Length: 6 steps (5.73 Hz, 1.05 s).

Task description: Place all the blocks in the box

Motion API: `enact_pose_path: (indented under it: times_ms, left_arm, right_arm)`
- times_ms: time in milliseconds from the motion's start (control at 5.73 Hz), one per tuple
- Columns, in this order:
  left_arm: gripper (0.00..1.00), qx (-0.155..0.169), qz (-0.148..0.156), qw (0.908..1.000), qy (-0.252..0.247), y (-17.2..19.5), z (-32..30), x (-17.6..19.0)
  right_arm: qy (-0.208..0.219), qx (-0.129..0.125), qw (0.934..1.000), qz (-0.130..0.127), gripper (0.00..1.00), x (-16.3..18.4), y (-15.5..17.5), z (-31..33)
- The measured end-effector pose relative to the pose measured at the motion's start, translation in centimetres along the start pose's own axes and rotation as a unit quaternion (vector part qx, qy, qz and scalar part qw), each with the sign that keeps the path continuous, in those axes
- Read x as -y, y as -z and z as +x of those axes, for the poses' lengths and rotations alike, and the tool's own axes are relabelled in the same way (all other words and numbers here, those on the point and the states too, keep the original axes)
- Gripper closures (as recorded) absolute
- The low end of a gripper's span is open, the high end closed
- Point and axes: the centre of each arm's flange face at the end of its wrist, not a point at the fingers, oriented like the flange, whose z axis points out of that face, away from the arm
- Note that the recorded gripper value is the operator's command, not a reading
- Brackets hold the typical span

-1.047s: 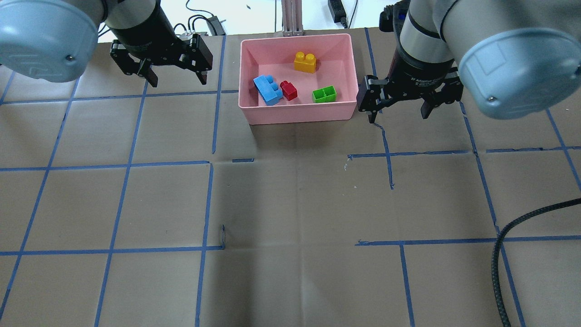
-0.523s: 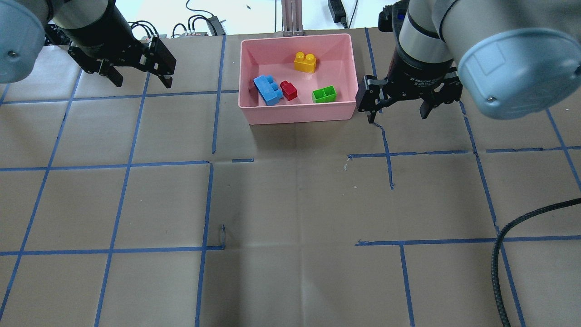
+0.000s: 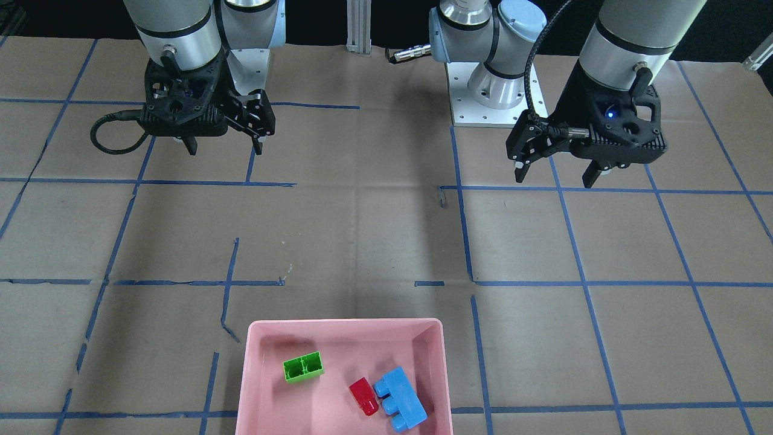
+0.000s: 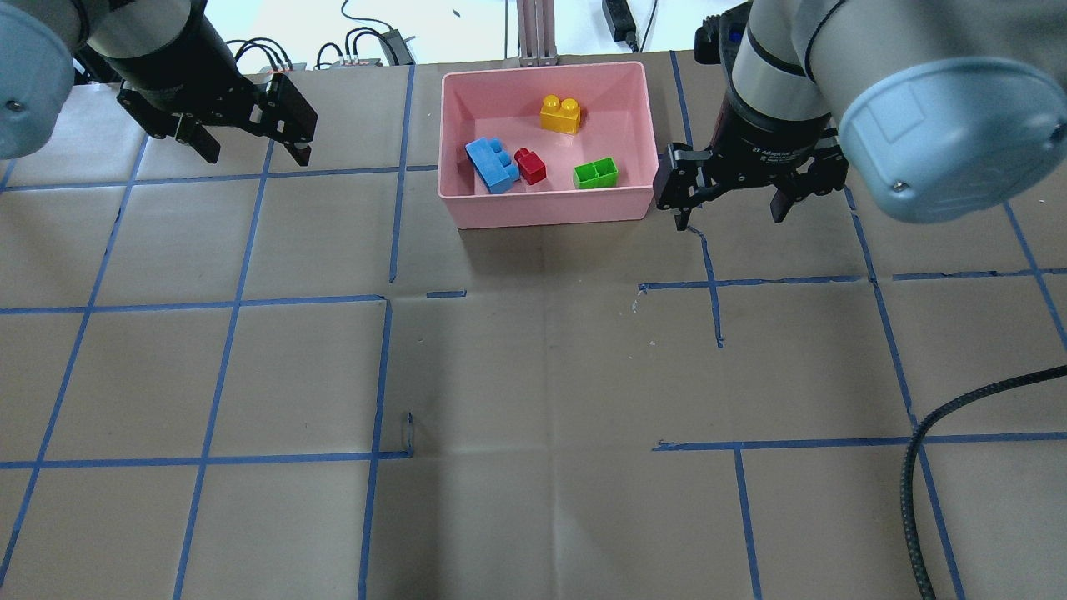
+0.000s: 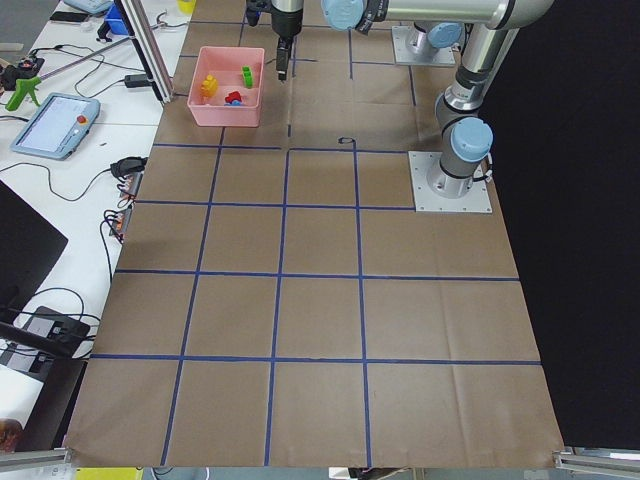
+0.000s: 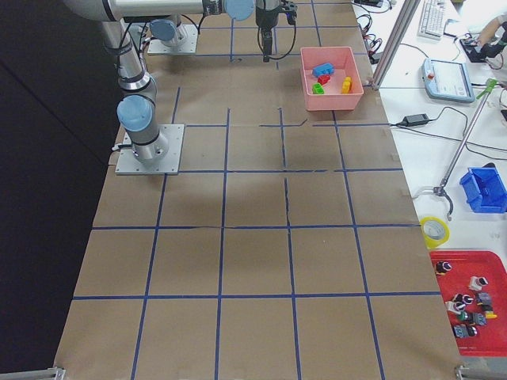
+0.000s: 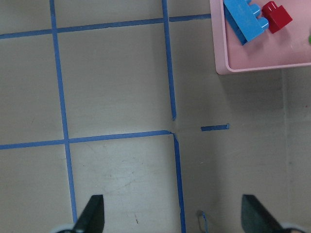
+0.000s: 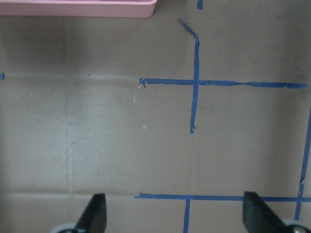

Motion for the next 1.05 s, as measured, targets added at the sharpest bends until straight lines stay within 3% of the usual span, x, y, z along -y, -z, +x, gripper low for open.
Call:
enact_pose_path:
  times_ms: [1047]
  left_arm:
    - [0.01,-0.004,0.001,1.0,0.003,-0.07,0.07,0.06]
  right_arm:
    - [0.001,0.0,1.0,-0.001,0.0,0.04,-0.14,-0.03]
